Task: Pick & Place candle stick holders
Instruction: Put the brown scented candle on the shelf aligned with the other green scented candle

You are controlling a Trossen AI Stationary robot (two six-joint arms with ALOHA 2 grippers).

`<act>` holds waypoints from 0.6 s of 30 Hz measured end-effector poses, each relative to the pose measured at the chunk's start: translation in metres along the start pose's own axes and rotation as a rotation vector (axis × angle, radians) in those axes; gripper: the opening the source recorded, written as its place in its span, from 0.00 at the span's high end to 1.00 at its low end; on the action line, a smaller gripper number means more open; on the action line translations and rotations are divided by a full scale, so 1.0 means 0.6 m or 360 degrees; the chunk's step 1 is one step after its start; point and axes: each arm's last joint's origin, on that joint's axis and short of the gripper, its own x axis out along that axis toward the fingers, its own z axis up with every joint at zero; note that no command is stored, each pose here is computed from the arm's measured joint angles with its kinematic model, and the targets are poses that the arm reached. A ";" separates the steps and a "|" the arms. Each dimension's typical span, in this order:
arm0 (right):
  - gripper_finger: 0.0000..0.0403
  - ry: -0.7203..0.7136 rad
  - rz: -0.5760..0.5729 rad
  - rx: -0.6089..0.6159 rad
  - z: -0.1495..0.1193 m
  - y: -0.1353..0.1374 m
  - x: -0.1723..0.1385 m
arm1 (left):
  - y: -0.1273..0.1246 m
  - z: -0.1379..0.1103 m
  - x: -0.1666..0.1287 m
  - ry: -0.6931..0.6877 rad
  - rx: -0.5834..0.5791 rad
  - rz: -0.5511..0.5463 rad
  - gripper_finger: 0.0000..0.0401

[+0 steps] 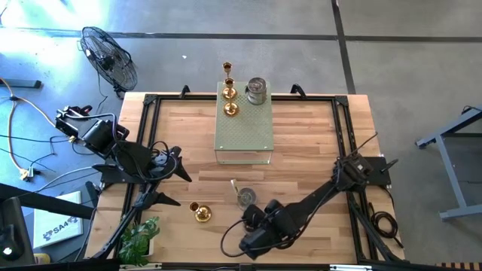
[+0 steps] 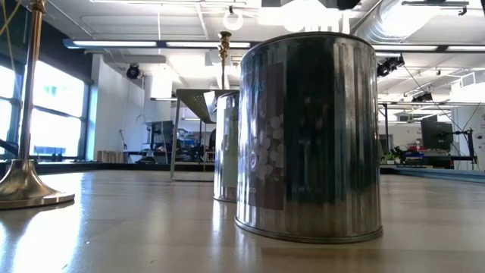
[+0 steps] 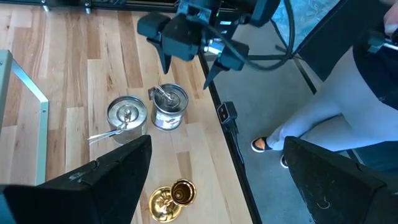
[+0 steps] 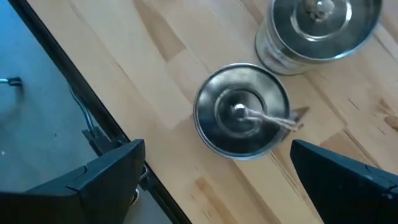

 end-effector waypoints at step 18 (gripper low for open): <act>0.01 0.0114 -0.0013 0.0072 0.009 0.010 0.065 | 0.000 0.000 0.000 0.0000 0.0000 0.0000 0.11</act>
